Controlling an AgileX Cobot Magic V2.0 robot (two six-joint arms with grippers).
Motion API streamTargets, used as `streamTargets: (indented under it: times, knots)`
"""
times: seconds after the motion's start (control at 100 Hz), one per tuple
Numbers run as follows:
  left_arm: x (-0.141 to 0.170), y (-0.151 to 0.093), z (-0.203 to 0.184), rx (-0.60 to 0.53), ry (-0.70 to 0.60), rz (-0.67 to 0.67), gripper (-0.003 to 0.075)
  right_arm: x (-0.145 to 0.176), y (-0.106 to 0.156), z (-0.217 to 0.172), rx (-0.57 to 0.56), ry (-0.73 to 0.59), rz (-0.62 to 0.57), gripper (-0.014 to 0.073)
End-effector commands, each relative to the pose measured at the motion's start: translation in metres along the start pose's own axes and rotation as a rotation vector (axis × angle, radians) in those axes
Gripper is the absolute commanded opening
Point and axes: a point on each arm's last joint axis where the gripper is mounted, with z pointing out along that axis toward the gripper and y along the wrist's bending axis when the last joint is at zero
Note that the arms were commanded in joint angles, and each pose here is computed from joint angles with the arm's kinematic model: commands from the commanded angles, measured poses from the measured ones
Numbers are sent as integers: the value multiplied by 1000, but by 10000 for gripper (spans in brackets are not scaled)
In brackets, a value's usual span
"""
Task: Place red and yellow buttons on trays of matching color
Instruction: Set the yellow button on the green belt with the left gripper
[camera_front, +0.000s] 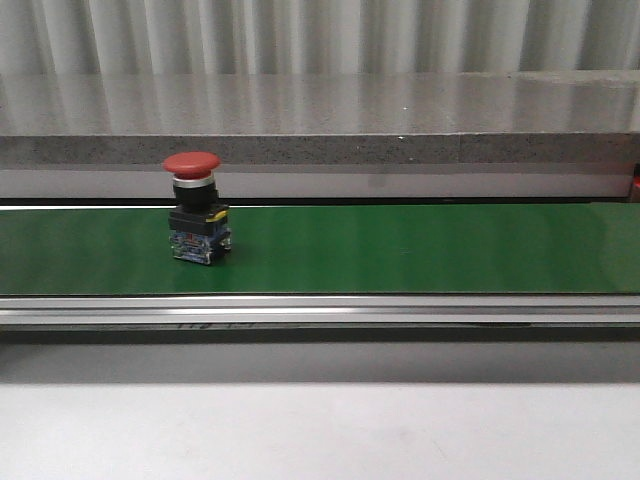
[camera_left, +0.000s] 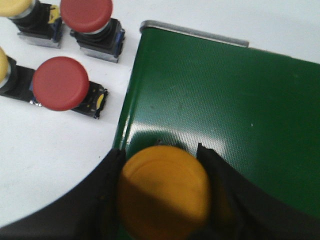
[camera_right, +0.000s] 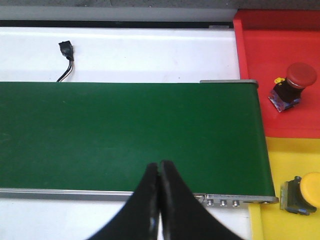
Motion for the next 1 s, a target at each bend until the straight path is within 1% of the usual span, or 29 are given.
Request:
streamTargets:
  times: [0.0,0.05,0.09,0.1,0.12,0.13,0.14,0.15,0.16,0.17,0.19,0.2,0.21,0.22,0.23,0.24,0.29,0.33,0.43,0.5,0.6,0.78,0.99]
  knots:
    - [-11,-3,-12,16,-76,0,28,-12,1,-8,-4,-90,-10,-67]
    - [-11,-3,-12,18,-77,14,100,-12,1,-8,-4,-90,-10,-67]
    - [-11,-4,-12,20,-76,14,187,-12,1,-8,-4,-90,-10,-67]
    - [-10,-5,-12,21,-76,15,222,-12,1,-8,-4,-90,-10,-67]
    - [-10,-6,-12,23,-76,19,259,-12,1,-8,-4,-90,-10,-67]
    - [-10,-6,-12,23,-76,23,298,-12,1,-8,-4,-90,-10,-67]
    - [-10,-7,-12,25,-76,26,319,-12,1,-8,-4,-90,-10,-67]
    - [-10,-7,-12,26,-76,27,362,-12,1,-8,-4,-90,-10,-67]
    - [-10,-8,-12,27,-76,31,384,-12,1,-8,-4,-90,-10,-67]
    - [-10,-9,-12,29,-76,34,427,-12,1,-8,-4,-90,-10,-67]
    - [-10,-11,-12,32,-76,39,471,-12,1,-8,-4,-90,-10,-67]
    - [-10,-11,-12,33,-76,41,514,-12,1,-8,-4,-90,-10,-67]
    - [-9,-12,-12,35,-75,44,534,-12,1,-8,-4,-90,-10,-67]
    - [-9,-13,-12,36,-75,45,573,-12,1,-8,-4,-90,-10,-67]
    - [-9,-14,-12,37,-75,47,592,-12,1,-8,-4,-90,-10,-67]
    - [-9,-15,-12,40,-75,50,628,-12,1,-8,-4,-90,-10,-67]
    - [-8,-20,-13,49,-75,66,719,-12,1,-8,-4,-90,-10,-67]
    - [-8,-24,-13,57,-74,86,707,-12,1,-8,-4,-90,-10,-67]
    - [-6,-34,-15,75,-81,122,640,-12,1,-8,-4,-90,-10,-67]
    - [-6,-39,-20,86,-100,140,622,-12,1,-8,-4,-90,-10,-67]
    - [-7,-43,-32,102,-141,154,620,-12,1,-8,-4,-90,-10,-67]
    - [-7,-46,-65,132,-241,164,620,-12,1,-8,-4,-90,-10,-67]
    - [5,-45,-105,164,-341,183,620,-12,1,-8,-4,-90,-10,-67]
